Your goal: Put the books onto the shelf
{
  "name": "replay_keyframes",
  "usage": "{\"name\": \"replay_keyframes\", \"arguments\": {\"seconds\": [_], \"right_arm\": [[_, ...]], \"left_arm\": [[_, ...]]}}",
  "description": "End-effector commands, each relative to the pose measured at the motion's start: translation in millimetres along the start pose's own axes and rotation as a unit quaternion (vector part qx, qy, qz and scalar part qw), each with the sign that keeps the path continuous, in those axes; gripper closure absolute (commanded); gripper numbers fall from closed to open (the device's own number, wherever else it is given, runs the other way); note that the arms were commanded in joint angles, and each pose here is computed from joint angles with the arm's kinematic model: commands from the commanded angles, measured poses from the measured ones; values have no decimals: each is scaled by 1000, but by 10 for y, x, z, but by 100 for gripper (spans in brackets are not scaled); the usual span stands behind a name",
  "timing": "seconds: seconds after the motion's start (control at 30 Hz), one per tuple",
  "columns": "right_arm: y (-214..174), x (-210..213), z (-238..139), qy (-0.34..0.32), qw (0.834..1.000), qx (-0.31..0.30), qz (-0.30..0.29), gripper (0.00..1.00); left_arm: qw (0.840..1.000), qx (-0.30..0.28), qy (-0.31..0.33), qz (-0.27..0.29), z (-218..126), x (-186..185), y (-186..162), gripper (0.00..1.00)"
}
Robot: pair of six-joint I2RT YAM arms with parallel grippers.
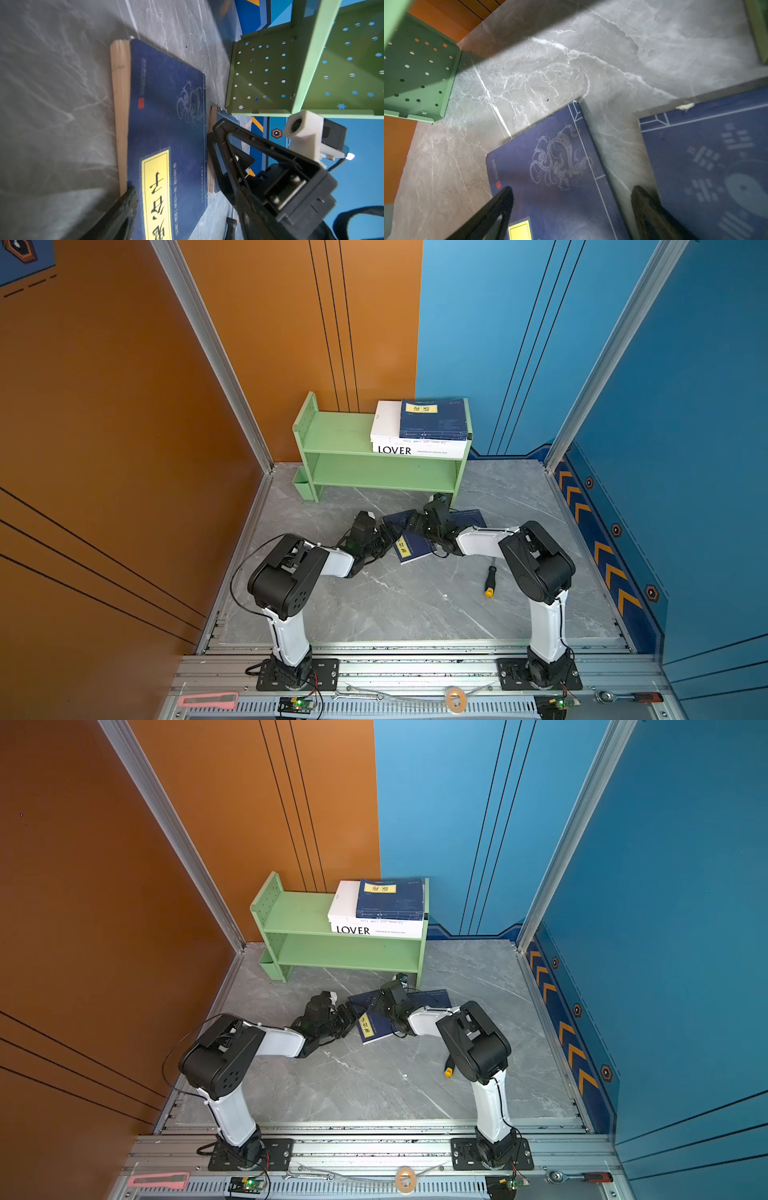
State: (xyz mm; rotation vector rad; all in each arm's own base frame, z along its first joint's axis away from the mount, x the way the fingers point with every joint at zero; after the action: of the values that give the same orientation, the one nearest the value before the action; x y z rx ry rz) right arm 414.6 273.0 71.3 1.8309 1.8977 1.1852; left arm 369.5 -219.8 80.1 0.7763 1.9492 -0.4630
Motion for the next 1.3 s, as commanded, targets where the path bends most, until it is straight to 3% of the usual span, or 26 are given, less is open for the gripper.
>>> {"name": "replay_keyframes", "arguments": {"seconds": [0.0, 0.3, 0.47, 0.67, 1.0, 1.27], "right_arm": [[-267, 37, 23, -11, 999, 48, -8, 10], [-714, 667, -325, 52, 994, 97, 1, 13], [-959, 1395, -487, 140, 982, 113, -63, 12], [-1043, 2038, -611, 210, 961, 113, -141, 12], [-479, 1576, -922, 150, 979, 41, -129, 11], [-229, 1018, -1271, 60, 992, -4, -109, 8]], "left_arm": [[998, -29, 53, -20, -50, 308, 172, 24], [996, -81, 25, -17, -559, 164, 714, 23], [993, -93, 67, 20, -857, 133, 915, 21], [991, -66, 96, 67, -901, 89, 1011, 21], [990, -60, 99, 82, -666, 28, 1202, 21], [986, -19, 126, 109, -330, 14, 1062, 21]]}}
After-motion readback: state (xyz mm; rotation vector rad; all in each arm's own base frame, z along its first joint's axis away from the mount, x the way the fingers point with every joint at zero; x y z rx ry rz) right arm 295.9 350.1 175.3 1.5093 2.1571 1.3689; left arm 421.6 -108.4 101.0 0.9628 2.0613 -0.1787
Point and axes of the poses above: each gripper's point midway between its finger pads, its own z axis out along the fingers, its own x axis along the line the jaws close on, y = z × x, the point moved 4 cm from there along -z, back along the fingers, and after that the axes turned 14 degrees about -z, right-handed, at the moved point
